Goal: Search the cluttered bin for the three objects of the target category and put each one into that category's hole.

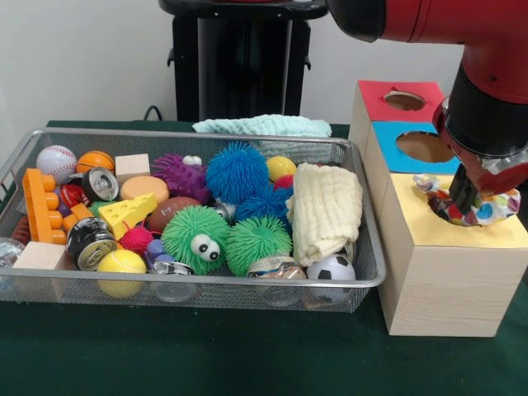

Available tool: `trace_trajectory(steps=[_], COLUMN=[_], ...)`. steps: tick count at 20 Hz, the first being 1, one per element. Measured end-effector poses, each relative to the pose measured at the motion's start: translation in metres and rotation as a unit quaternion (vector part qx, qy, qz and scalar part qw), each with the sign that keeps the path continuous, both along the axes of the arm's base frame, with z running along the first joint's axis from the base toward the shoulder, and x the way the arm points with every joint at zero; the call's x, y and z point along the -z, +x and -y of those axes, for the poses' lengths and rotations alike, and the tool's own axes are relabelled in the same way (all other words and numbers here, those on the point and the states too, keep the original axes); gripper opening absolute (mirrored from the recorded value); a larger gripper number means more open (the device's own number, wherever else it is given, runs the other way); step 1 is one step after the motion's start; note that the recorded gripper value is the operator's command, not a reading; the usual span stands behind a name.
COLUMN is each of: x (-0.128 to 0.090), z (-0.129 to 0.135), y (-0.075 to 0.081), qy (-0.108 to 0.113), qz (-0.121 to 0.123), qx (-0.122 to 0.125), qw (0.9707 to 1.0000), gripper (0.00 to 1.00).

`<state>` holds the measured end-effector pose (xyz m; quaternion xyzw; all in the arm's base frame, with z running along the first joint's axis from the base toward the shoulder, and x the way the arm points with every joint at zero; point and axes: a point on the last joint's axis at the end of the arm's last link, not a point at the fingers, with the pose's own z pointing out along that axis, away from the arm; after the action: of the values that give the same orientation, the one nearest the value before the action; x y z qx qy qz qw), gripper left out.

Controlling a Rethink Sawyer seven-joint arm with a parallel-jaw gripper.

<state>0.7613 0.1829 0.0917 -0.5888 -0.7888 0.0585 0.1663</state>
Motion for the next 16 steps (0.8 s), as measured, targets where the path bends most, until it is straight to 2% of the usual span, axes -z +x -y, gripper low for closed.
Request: trace_trajectory(steps=[8,13,16], x=[0.013,0.012,0.012], z=[0.004,-0.004,-0.01], y=[0.004,0.002,0.001], qy=[-0.026,-0.047,-0.068], qz=[0.035,0.041,0.046], qx=[-0.014,-0.033,-0.049], qw=[0.999,0.9975,0.9955], gripper=[0.0,0.0,0.0])
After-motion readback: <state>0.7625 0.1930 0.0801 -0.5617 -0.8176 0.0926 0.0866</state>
